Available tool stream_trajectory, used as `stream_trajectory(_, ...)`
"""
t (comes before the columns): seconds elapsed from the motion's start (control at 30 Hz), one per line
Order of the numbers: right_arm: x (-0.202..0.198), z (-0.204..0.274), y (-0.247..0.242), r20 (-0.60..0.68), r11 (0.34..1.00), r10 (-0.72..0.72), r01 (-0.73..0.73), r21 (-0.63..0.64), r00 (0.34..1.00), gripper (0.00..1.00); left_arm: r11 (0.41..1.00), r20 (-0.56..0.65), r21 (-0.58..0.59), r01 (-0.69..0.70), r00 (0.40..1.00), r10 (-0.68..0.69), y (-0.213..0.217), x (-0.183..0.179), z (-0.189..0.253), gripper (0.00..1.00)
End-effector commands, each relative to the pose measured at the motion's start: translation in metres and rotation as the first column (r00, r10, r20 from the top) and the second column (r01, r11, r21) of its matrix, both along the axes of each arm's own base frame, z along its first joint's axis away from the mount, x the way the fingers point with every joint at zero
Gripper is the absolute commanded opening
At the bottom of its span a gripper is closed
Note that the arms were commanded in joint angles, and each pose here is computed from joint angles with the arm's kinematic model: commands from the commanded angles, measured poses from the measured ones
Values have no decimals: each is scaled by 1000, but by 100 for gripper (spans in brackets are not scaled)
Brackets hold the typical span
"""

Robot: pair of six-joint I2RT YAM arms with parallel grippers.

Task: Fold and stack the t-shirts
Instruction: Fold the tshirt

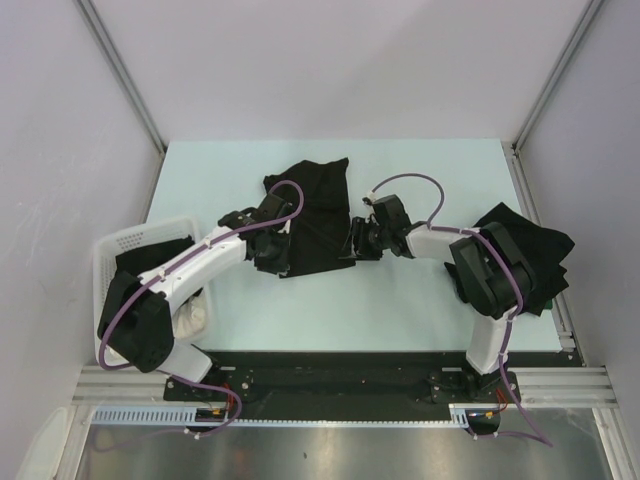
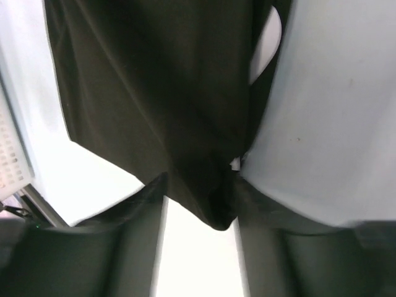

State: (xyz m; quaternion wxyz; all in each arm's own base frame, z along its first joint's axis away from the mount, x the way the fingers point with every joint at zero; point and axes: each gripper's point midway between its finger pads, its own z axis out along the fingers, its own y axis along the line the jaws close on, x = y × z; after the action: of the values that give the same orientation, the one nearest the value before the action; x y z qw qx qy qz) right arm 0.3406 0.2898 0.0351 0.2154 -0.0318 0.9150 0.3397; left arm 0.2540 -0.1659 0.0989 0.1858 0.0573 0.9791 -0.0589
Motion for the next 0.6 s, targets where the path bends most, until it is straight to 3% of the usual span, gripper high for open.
stream_trajectory(0.0, -13, -19, -3, -51, 999, 9, -11, -39, 999, 43, 1000, 44, -12, 3, 999, -3, -1, 5, 8, 30)
stream_trajectory(0.23, -14, -19, -4, -59, 999, 11, -13, -39, 998, 24, 1000, 13, -10, -9, 1000, 9, 0, 0, -5, 30)
stream_trajectory(0.57, -12, -15, -11, -63, 999, 10, -13, -38, 998, 11, 998, -19, -21, -51, 999, 51, -1, -5, -39, 30)
